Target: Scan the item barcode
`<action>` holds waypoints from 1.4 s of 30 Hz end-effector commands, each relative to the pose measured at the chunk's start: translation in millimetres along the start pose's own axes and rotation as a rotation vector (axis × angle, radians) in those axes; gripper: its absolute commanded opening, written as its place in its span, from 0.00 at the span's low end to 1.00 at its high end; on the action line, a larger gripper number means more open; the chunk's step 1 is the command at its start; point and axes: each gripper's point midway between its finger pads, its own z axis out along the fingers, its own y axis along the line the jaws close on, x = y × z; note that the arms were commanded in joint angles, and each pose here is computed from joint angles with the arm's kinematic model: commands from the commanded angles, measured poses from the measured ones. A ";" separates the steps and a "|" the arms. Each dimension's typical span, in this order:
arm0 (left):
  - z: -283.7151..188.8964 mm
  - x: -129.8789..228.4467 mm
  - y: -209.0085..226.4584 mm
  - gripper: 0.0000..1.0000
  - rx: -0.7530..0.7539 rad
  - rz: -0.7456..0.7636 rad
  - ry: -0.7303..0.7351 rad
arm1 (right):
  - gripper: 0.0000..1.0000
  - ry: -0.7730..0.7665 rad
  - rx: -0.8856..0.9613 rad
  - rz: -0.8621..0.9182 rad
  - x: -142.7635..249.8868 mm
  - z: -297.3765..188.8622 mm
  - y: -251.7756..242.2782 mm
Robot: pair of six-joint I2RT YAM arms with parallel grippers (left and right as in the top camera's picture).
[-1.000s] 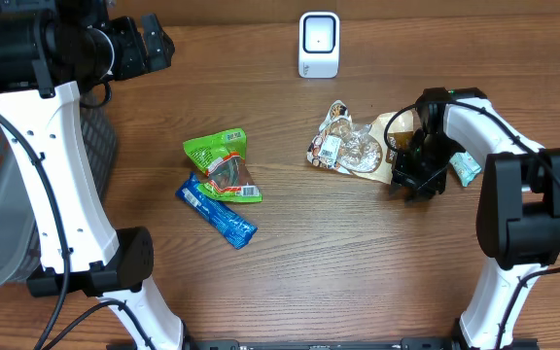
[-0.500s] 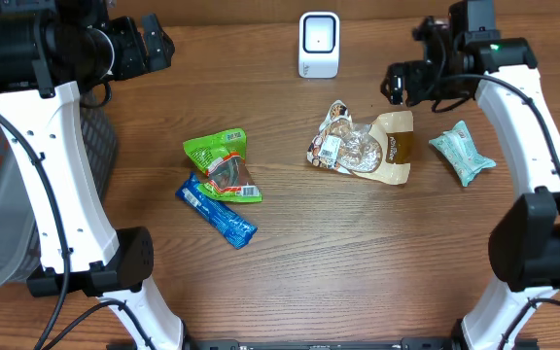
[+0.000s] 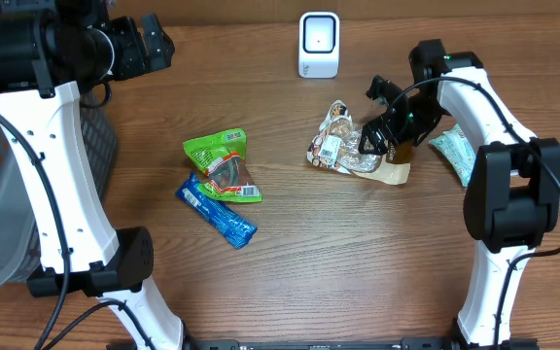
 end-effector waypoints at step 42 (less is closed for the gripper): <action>3.5 -0.4 2.4 1.00 -0.008 0.002 0.006 | 1.00 -0.003 -0.132 -0.111 -19.1 40.4 6.5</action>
